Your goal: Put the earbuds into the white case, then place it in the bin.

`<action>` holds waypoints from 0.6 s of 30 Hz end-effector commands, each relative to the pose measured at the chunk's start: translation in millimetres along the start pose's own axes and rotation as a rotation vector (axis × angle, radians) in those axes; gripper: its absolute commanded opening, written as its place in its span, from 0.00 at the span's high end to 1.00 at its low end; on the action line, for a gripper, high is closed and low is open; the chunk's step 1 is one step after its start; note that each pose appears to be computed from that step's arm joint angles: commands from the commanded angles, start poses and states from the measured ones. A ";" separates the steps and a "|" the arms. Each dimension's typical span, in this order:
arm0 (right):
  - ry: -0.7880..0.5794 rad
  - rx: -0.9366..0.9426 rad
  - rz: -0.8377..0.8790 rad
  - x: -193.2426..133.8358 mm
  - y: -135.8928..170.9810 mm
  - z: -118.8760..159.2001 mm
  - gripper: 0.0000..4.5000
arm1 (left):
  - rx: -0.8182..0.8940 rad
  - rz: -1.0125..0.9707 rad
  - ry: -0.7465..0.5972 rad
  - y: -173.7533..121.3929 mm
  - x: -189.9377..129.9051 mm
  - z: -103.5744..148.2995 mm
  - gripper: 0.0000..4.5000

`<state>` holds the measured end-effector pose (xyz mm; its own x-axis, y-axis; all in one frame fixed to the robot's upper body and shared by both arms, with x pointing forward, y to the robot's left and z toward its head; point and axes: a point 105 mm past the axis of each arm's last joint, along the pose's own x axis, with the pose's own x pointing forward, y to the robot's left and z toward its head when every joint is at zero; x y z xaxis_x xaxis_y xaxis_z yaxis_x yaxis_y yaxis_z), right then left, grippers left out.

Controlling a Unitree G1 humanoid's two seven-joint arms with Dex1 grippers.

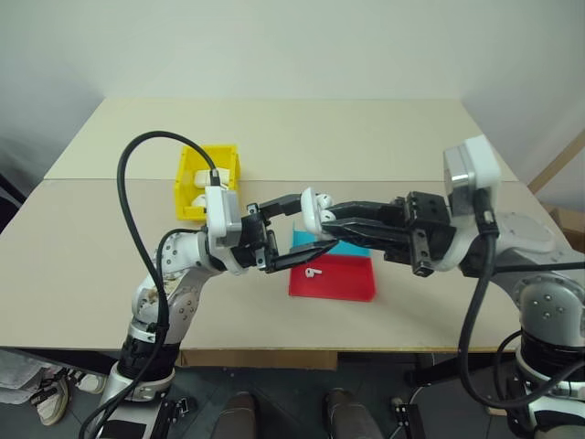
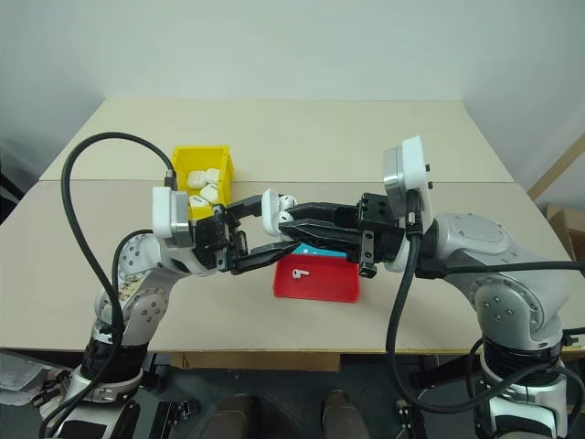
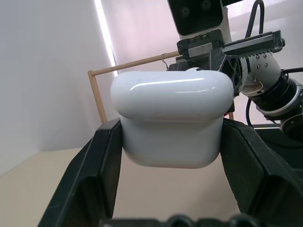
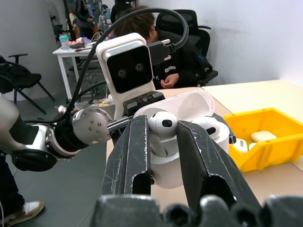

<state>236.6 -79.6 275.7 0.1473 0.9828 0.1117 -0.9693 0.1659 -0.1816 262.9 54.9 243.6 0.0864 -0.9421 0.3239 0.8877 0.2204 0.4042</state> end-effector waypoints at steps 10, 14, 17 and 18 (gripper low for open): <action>0.000 -0.125 -0.016 -4.7 5.0 5.3 0.48 | 0.055 0.000 -0.035 1.2 -0.1 10.0 0.38; -0.008 -0.132 0.000 -12.7 5.5 11.4 0.48 | 0.059 0.001 -0.014 2.0 -2.3 5.9 0.38; 0.000 -0.191 0.015 -19.4 2.5 26.5 0.48 | 0.060 0.002 0.002 4.0 -2.7 2.9 0.38; 0.013 -0.214 0.016 -19.8 0.3 31.2 0.48 | 0.060 0.001 0.007 5.0 -2.5 1.7 0.38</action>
<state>234.9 -97.0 283.4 0.1598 0.9852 0.0616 -0.9402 0.1709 -0.2945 268.5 58.7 238.7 0.1066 -0.9460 0.3060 0.8763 0.2348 0.4206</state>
